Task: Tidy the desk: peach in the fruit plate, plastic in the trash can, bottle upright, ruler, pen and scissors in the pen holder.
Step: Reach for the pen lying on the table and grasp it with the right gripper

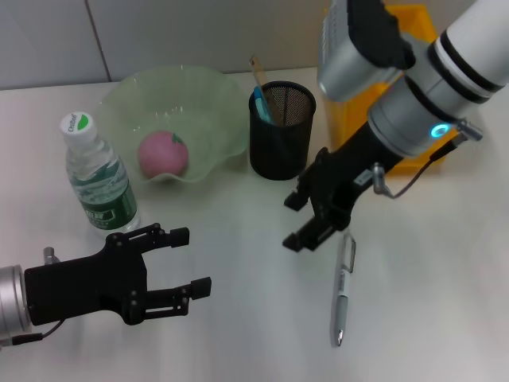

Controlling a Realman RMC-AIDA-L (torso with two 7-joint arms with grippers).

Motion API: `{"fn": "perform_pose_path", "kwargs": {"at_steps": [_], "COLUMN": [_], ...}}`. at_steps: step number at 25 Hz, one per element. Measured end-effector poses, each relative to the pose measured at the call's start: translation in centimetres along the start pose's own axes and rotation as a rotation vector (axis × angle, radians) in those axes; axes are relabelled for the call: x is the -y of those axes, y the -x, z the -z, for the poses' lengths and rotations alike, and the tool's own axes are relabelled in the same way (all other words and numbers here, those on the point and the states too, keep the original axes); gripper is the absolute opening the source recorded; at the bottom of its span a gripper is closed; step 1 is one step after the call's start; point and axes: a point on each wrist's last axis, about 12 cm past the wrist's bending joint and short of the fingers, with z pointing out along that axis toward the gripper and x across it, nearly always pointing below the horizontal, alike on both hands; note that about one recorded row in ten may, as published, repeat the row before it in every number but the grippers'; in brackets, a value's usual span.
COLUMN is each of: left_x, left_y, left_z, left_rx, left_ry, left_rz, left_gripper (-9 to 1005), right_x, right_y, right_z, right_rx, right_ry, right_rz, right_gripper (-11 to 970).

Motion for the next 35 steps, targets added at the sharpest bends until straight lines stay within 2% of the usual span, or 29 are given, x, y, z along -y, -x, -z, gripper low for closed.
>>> {"fn": "perform_pose_path", "kwargs": {"at_steps": [6, 17, 23, 25, 28, 35], "left_x": [0.0, -0.1, 0.1, 0.1, 0.2, 0.3], "left_y": [-0.1, -0.5, -1.4, -1.6, -1.7, -1.7], "left_z": [0.0, 0.4, 0.7, 0.8, 0.8, 0.7], "left_rx": [-0.003, -0.024, -0.032, -0.038, -0.041, -0.034], "left_ry": [0.001, 0.036, 0.069, 0.08, 0.082, 0.077], "left_rz": [0.0, 0.036, 0.045, 0.052, 0.057, 0.058], "left_gripper": [805, 802, 801, 801, 800, 799], "right_x": [-1.0, -1.7, -2.7, -2.8, -3.4, -3.3], "right_y": [0.8, 1.4, 1.7, 1.7, 1.7, 1.5], "right_z": [-0.8, -2.1, -3.4, -3.5, -3.9, -4.0], "right_rx": [-0.087, -0.235, -0.316, -0.328, -0.369, -0.43], "right_ry": [0.075, 0.122, 0.177, 0.182, 0.217, 0.224], "right_rz": [0.21, 0.521, 0.686, 0.706, 0.798, 0.905], "right_gripper": [646, 643, 642, 642, 641, 640]}}
